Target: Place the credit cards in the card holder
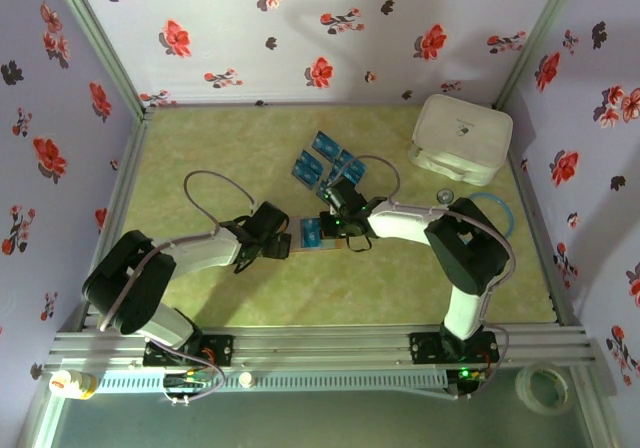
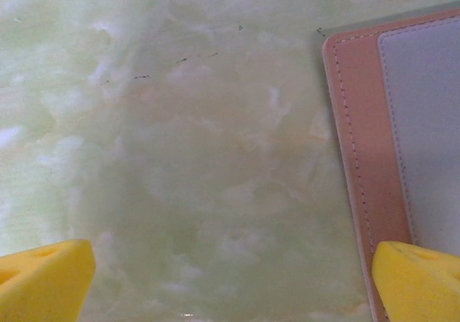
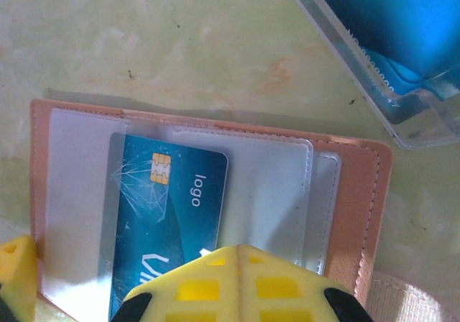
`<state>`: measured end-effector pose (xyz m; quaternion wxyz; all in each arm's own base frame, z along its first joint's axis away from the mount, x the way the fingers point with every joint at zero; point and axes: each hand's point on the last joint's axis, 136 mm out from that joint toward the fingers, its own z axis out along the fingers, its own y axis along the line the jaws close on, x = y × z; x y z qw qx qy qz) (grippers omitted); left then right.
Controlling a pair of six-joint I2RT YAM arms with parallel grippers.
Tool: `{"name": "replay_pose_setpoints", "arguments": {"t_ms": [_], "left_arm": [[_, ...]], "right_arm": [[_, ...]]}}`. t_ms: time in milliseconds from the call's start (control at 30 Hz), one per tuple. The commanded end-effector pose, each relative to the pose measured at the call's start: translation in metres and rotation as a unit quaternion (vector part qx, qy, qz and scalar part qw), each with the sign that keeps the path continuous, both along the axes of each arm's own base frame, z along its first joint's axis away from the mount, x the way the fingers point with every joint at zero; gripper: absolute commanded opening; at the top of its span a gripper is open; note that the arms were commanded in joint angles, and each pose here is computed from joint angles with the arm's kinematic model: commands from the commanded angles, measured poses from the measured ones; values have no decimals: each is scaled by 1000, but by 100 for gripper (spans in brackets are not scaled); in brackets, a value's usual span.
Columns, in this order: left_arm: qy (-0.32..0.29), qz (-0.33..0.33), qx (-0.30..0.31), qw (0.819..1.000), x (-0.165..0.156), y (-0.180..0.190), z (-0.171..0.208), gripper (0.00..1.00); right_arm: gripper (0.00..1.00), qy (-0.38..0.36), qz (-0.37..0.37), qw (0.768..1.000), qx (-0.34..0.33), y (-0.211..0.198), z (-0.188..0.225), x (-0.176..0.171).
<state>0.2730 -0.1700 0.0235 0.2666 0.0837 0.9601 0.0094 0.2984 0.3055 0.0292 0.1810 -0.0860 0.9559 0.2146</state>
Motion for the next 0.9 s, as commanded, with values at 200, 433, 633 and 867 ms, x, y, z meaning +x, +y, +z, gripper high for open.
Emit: {"name": "replay_pose_setpoints", "arguments": {"t_ms": [200, 433, 633, 867], "left_arm": [[23, 0, 23, 999, -11, 9, -16, 100], [23, 0, 24, 999, -11, 9, -16, 100], [24, 0, 23, 999, -12, 9, -16, 100], [23, 0, 23, 999, -13, 10, -17, 100]], "right_arm": [[4, 1, 4, 1000, 7, 8, -1, 6], [4, 5, 8, 1000, 16, 15, -2, 5], [4, 4, 14, 1000, 20, 22, 0, 3], [4, 4, 21, 1000, 20, 29, 2, 1]]}}
